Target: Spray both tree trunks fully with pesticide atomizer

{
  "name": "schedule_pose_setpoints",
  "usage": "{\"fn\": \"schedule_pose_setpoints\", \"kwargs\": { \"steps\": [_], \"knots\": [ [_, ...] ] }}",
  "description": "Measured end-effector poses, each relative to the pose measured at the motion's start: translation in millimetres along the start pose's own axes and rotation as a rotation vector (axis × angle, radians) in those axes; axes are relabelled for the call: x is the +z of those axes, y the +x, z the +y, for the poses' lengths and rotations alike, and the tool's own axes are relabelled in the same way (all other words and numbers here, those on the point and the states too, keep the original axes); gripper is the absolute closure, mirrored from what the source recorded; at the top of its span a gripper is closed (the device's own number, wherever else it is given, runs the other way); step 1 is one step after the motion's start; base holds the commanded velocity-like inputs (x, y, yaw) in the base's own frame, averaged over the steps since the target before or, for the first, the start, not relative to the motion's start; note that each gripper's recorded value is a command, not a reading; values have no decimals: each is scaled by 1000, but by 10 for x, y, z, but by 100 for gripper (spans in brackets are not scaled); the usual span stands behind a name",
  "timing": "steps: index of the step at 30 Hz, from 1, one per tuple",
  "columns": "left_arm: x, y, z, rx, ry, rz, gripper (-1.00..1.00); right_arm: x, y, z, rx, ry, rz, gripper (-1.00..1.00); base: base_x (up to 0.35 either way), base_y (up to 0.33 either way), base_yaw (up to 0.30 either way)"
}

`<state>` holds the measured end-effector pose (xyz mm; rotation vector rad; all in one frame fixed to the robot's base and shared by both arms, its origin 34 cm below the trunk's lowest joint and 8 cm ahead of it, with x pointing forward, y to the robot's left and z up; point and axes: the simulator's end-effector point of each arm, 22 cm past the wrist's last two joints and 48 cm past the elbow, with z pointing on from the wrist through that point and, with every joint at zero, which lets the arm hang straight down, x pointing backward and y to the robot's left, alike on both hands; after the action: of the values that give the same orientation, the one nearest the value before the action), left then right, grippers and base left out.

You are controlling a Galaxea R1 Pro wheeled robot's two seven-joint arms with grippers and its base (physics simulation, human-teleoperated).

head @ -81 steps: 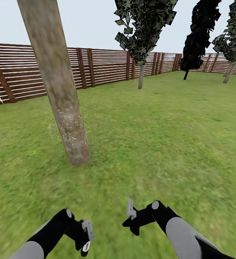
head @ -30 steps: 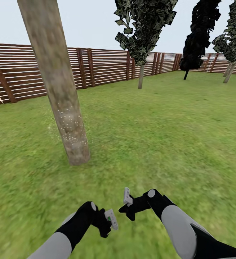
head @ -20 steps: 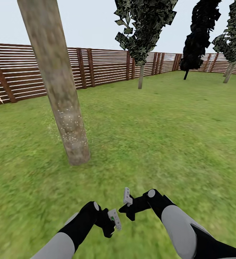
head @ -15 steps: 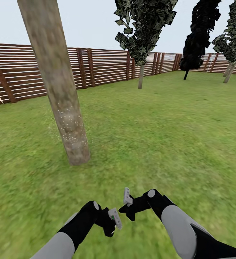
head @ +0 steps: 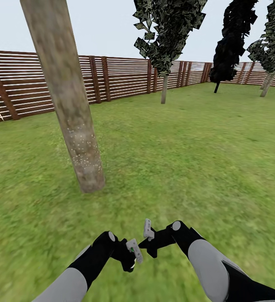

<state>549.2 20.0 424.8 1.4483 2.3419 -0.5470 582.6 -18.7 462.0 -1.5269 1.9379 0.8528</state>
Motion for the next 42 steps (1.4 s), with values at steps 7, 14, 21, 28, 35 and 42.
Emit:
{"fn": "schedule_pose_setpoints", "kwargs": {
  "steps": [7, 14, 21, 28, 35, 42],
  "knots": [
    [3, -63, -37, -18, 14, -25, 100, 0, 0, 0, 0, 0, 0, 100, 0, 0, 0],
    [9, -95, -56, -18, 17, -30, 100, 0, 0, 0, 0, 0, 0, 100, 0, 0, 0],
    [-123, 513, 281, -39, -31, 53, 100, 1, -1, 3, 0, -1, 0, 100, 0, 0, 0],
    [-681, 1493, 1074, -157, -168, 96, 100, 4, 5, 2, 1, 2, -1, 100, 0, 0, 0],
    [-809, 1697, 1300, -351, -232, -95, 100, -867, 927, -903, 231, 418, -40, 100, 0, 0, 0],
    [-942, 2007, 1735, -564, -482, -184, 100, -1477, 2687, -586, 637, 1067, 45, -100, 0, 0, 0]
  ]
}}
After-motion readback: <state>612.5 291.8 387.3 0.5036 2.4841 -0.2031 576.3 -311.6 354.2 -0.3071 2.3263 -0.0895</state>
